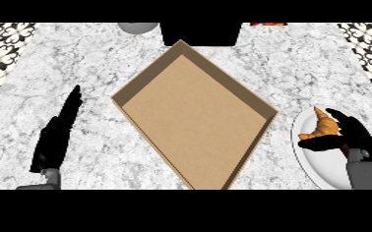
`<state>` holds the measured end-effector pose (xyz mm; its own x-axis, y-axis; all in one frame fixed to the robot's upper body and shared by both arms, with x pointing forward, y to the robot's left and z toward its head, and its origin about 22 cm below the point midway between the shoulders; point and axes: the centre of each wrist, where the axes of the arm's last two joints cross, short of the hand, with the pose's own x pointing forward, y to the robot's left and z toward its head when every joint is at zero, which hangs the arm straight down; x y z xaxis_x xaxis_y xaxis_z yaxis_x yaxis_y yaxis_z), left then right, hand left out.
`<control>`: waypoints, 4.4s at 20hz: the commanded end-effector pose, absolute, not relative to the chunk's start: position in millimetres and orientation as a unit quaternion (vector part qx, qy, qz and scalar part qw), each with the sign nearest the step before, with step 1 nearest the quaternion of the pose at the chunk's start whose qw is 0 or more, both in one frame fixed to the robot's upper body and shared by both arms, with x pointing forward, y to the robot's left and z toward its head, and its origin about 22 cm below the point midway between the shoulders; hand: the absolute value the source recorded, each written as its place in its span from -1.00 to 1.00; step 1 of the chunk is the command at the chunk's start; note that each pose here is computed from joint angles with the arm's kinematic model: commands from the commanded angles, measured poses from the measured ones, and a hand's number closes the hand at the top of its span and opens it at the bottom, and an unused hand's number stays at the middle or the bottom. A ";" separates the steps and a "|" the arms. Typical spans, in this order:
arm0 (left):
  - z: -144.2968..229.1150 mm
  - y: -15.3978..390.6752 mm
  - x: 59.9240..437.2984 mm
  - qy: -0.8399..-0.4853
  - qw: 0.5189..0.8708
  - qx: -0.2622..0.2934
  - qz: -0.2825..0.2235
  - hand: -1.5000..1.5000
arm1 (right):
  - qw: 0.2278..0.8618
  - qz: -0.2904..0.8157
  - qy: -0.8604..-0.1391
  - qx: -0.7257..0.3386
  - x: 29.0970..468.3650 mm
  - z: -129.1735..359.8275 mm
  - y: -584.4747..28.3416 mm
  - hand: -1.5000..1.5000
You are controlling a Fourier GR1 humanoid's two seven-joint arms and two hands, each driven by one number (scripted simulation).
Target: Pick the croissant from the plate and place it in the cardboard box
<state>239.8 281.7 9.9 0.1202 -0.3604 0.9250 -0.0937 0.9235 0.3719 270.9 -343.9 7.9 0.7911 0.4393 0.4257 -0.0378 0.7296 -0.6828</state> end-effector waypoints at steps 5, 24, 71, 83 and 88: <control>4.8 290.3 241.6 -0.659 0.726 0.174 -0.093 0.00 | 0.841 0.160 -0.303 -0.418 264.6 -9.1 -338.7 1.00; 2.8 286.5 225.8 -0.657 0.727 0.177 -0.089 0.00 | 0.526 0.521 -0.513 -0.435 265.8 52.5 -338.1 1.00; -0.2 282.6 253.7 -0.657 0.728 0.166 -0.103 0.00 | 0.587 0.428 -0.656 -0.207 356.4 94.6 -50.0 -1.00; 21.1 280.0 255.1 -0.664 0.721 0.168 -0.106 0.00 | 0.608 0.232 -0.744 -0.155 387.2 107.9 -58.1 -1.00; -1.3 276.6 233.7 -0.659 0.726 0.174 -0.095 0.00 | 0.614 0.135 -0.772 -0.099 391.1 107.9 -87.4 -1.00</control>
